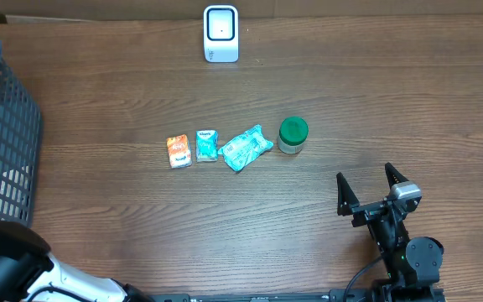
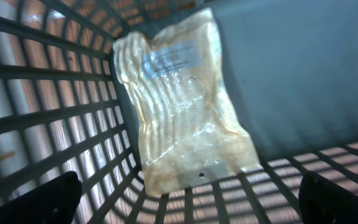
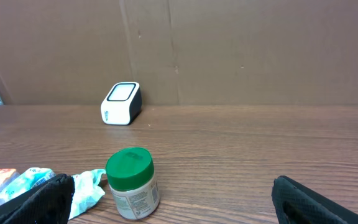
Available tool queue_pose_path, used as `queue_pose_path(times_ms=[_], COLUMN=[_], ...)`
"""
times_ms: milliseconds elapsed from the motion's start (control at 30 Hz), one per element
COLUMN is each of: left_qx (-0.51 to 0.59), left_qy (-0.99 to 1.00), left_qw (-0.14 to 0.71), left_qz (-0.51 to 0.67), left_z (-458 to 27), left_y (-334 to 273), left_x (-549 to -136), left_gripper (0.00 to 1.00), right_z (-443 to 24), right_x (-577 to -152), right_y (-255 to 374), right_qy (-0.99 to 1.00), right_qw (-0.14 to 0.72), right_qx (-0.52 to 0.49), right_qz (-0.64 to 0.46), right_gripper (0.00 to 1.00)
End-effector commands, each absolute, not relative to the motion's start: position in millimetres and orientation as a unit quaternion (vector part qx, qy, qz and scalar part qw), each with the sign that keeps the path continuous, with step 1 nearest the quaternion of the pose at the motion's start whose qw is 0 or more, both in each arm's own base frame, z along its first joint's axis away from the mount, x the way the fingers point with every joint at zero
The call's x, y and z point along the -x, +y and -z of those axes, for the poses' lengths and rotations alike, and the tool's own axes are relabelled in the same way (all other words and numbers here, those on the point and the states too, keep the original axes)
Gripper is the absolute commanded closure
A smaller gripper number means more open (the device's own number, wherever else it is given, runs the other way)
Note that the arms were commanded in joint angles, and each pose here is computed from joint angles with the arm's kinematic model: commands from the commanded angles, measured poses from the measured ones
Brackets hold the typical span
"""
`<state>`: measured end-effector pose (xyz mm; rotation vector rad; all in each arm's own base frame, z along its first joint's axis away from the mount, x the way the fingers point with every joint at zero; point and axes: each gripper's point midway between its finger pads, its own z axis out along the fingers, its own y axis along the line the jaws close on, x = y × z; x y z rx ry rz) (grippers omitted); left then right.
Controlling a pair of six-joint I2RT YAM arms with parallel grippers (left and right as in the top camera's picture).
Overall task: Scan the item barcode
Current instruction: 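Return the left gripper to the basket and grasp the clear plastic bag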
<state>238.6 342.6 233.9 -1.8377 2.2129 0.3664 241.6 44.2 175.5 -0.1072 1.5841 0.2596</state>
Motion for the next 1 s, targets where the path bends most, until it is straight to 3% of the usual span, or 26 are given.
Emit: queue_pose_path(times_ms=[0, 467, 967], left_qx=[0.631, 0.630, 0.626], left_qy=[0.760, 0.764, 0.762], left_qw=[0.077, 0.049, 0.119], left_qz=[-0.138, -0.133, -0.113], left_z=[-197.4, -81.3, -24.8], left_y=[351.2, 358.5, 364.3], left_x=[-235.4, -241.0, -261.1], left_gripper=[0.00, 0.00, 0.00], right_z=[-173.1, -173.1, -173.1], right_x=[-241.5, -241.5, -241.5], right_y=[45.5, 45.5, 45.5], right_qy=[0.709, 0.709, 0.709], right_qw=[0.693, 0.693, 0.693], right_qx=[0.049, 0.049, 0.049], right_qz=[-0.120, -0.120, -0.120], right_gripper=[0.00, 0.00, 0.00])
